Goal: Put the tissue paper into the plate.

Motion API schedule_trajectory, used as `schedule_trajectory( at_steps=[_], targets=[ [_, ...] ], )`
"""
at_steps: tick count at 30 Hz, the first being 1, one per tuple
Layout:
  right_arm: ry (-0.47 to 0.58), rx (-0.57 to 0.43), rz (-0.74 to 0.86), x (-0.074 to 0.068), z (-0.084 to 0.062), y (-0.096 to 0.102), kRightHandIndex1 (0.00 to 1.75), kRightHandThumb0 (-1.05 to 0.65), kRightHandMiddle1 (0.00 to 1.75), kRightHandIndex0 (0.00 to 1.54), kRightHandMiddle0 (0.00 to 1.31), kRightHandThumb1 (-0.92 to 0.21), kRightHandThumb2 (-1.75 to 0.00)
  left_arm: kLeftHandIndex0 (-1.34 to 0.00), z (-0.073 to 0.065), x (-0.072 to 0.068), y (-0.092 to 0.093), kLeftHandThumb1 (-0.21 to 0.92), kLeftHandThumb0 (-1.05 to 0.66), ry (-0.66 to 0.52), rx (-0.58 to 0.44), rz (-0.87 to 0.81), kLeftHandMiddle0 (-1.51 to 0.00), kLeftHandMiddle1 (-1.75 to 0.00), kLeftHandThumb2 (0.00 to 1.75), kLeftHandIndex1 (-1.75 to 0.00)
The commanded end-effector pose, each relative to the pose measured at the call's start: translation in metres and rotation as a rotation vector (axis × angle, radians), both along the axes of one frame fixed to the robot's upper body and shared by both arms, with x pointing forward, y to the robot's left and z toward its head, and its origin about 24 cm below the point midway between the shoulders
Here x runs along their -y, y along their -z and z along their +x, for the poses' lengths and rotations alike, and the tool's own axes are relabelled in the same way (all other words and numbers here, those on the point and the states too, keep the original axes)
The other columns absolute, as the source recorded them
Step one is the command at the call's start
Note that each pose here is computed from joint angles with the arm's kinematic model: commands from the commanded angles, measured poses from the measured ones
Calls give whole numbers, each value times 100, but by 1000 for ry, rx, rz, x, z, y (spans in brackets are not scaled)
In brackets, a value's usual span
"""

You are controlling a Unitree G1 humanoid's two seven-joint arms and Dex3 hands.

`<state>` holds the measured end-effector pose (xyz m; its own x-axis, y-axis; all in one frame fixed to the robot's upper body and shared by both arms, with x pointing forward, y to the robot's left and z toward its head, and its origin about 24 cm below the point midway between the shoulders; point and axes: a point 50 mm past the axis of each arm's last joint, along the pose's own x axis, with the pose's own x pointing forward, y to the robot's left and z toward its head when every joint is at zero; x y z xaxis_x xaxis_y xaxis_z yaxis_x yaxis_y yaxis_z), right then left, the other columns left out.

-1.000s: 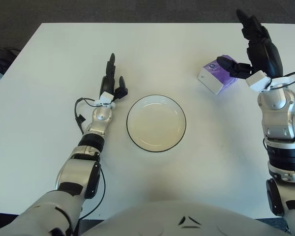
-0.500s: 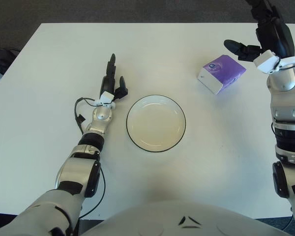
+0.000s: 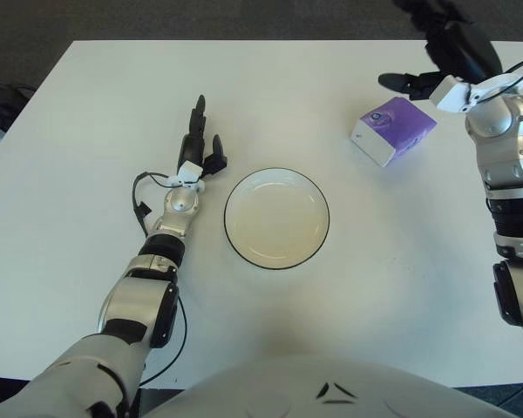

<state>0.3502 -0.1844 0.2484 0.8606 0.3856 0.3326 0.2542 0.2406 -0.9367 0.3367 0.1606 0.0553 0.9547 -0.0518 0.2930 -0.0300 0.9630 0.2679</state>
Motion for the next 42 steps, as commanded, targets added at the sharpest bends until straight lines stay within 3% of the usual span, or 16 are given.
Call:
schedule_trajectory(
  at_steps=[1,13,26,34,42],
  targets=[
    [20,-11,-169,7,16,10,1,-88,31,5,0,-92,-57,0,-49,-5,78,92,-92,-26,-284,11,0,0,102,-3],
    [-78,-11,-401,1,27,22,0,-95,25,2,0,-92,-60,0,-48,-5,77,92,-92,-29,-276,7,0,0,103,-4],
    [-171,-128,-603,-1,25,67,0,-104,8,0,0,-92,-31,0,-50,-7,77,92,-91,-28,-272,-2,0,0,104,-3],
    [-187,-177,-686,0,22,68,0,-103,13,0,0,-92,-25,0,-52,-9,78,92,-91,-39,-267,3,0,0,104,-3],
    [-166,-193,-724,10,20,51,0,-105,12,0,0,-92,-22,0,-53,-10,79,92,-90,-43,-272,-4,0,0,104,-3]
  ],
)
